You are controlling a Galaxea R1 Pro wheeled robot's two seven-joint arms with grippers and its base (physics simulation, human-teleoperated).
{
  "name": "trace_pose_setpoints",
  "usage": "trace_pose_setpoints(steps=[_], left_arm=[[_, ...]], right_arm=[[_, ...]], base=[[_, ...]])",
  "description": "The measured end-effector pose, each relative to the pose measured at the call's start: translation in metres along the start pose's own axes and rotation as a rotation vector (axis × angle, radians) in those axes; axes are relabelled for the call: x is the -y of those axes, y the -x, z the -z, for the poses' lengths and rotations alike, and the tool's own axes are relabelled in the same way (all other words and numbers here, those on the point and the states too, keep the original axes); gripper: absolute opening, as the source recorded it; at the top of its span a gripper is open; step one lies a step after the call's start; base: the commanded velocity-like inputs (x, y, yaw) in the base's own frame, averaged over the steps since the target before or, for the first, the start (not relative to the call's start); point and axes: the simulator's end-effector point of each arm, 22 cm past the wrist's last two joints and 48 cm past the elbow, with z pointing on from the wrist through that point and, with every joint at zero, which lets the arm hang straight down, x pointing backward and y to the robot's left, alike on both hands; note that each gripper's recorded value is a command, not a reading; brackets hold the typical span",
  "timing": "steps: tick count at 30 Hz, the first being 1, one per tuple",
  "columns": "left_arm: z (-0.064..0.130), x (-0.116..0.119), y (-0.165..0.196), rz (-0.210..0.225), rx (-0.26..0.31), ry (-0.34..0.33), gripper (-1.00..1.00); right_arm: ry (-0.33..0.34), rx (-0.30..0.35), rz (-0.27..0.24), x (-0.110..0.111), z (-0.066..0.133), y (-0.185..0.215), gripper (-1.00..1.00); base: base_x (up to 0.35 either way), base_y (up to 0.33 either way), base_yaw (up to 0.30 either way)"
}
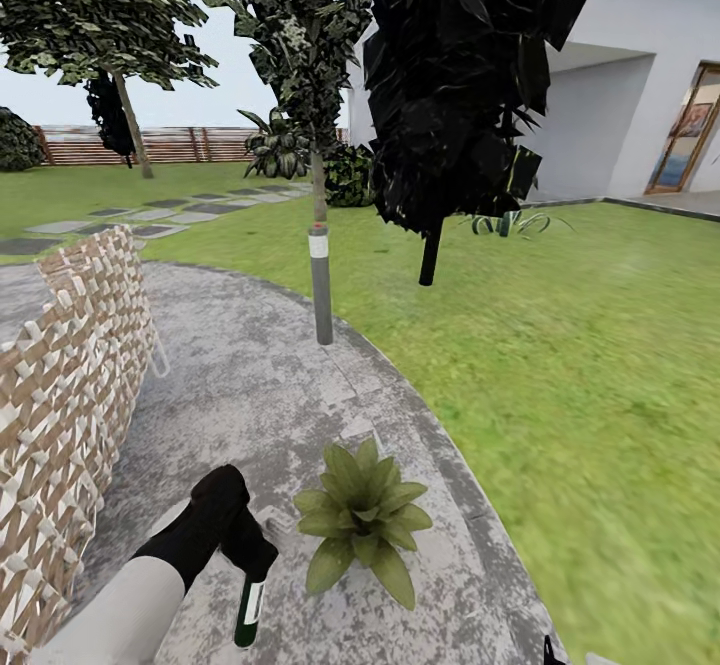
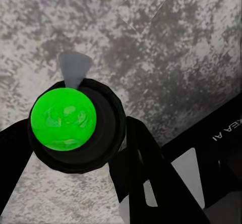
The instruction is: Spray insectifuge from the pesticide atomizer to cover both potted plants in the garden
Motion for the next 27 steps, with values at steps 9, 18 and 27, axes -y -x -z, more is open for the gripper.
trace_pose_setpoints(steps=[9, 18, 27], left_arm=[[0.015, 0.005, 0.012, -0.062, -0.029, -0.02, -1.0], [-0.011, -0.015, -0.043, -0.041, -0.162, -0.001, -1.0], [-0.009, -0.016, -0.042, -0.024, -0.167, -0.002, -1.0]], right_arm=[[0.0, -0.001, 0.0, 0.0, 0.0, 0.0, 1.0], [0.0, 0.001, 0.002, 0.001, 0.0, 0.0, 1.0], [0.0, 0.001, 0.002, 0.002, 0.0, 0.001, 1.0]], base=[[0.0, 0.0, 0.0], [0.0, 0.0, 0.0], [0.155, 0.057, 0.0]])
